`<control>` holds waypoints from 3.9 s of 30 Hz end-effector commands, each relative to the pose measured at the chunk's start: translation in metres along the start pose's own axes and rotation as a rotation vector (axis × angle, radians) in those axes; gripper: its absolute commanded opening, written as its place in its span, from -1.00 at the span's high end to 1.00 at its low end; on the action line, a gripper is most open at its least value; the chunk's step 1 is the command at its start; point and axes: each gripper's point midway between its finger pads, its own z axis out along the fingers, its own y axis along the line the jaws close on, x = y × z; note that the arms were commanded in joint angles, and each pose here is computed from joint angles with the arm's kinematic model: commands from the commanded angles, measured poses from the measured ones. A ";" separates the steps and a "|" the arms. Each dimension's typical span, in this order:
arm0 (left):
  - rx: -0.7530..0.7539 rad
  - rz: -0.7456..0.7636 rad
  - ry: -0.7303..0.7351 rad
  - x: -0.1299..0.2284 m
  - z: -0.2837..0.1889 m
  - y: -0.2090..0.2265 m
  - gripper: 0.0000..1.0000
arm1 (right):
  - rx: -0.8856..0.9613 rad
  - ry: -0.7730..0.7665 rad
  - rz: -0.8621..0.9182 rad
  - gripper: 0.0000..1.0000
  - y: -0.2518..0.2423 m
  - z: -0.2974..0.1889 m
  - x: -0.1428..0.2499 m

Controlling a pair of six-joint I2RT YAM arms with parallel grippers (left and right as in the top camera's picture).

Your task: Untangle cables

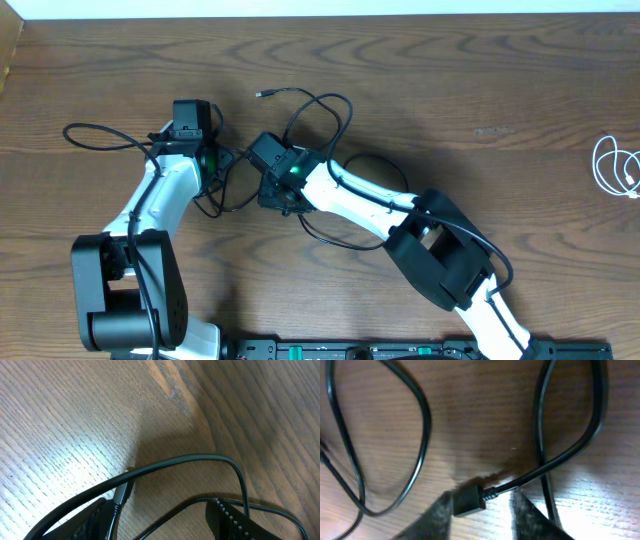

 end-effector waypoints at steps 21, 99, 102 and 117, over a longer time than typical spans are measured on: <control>0.009 -0.008 -0.011 -0.004 -0.003 -0.003 -0.28 | 0.105 -0.030 0.040 0.82 -0.029 0.007 -0.013; 0.053 -0.010 0.018 0.000 -0.003 -0.011 -0.29 | 0.439 0.137 -0.347 -0.11 -0.180 -0.116 -0.080; 0.053 -0.009 0.018 0.000 -0.003 -0.011 -0.29 | 0.514 0.179 -0.308 -0.19 -0.207 -0.127 -0.080; 0.053 -0.009 0.019 0.000 -0.003 -0.011 -0.30 | 0.451 0.338 -0.192 0.57 -0.242 -0.087 -0.032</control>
